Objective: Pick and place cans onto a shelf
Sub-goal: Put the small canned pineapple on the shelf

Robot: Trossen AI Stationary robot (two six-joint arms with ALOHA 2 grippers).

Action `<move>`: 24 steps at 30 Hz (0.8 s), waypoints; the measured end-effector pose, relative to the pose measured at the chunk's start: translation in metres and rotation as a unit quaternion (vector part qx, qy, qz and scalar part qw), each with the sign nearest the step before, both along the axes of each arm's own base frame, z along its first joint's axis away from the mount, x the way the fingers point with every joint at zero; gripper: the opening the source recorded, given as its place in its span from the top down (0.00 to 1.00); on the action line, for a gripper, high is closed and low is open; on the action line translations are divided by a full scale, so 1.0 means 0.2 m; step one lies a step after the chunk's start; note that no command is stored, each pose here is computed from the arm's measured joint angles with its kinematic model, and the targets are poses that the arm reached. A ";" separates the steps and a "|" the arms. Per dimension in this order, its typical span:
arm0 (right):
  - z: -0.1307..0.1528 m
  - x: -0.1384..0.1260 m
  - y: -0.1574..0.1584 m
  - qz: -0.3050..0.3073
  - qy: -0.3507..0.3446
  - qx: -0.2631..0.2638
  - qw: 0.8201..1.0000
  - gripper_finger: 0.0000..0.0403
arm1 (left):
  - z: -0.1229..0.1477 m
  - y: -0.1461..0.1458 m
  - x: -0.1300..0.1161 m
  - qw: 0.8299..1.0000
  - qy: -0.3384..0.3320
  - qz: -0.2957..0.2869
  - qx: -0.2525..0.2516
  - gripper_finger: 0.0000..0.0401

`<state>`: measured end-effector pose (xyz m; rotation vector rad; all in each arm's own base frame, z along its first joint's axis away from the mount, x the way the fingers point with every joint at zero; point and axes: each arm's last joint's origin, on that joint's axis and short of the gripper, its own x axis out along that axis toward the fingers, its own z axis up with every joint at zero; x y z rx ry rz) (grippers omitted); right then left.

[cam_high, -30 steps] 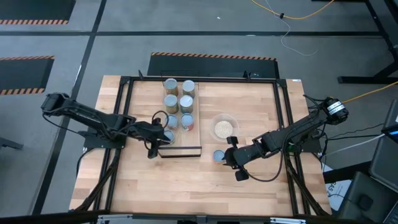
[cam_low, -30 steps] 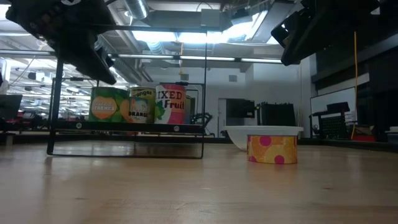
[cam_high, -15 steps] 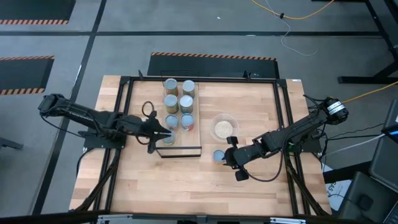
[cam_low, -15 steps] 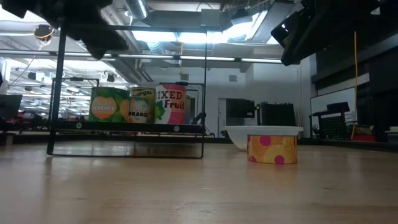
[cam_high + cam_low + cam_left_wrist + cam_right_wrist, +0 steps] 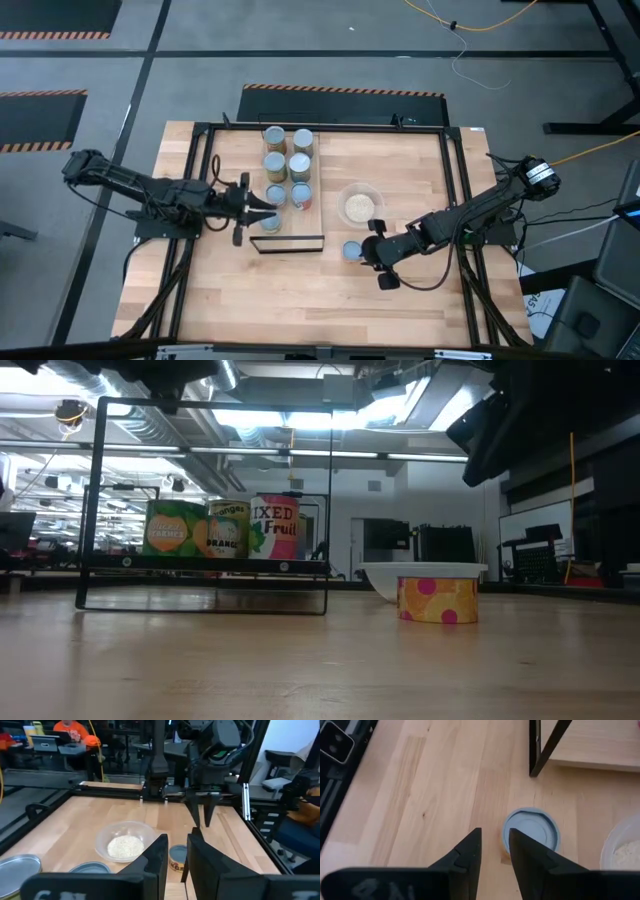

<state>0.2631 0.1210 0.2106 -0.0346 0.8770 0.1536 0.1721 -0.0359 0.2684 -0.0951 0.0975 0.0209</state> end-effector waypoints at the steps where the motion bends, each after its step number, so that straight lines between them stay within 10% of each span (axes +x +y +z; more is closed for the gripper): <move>1: 0.00 0.00 0.00 0.006 0.000 -0.005 1.000 0.74 | 0.00 0.00 0.00 1.000 0.000 -0.001 0.000 0.84; 24: -0.25 0.12 -0.05 0.086 0.052 -0.112 0.989 0.74 | 0.00 -0.03 -0.01 1.000 0.001 -0.014 0.001 0.84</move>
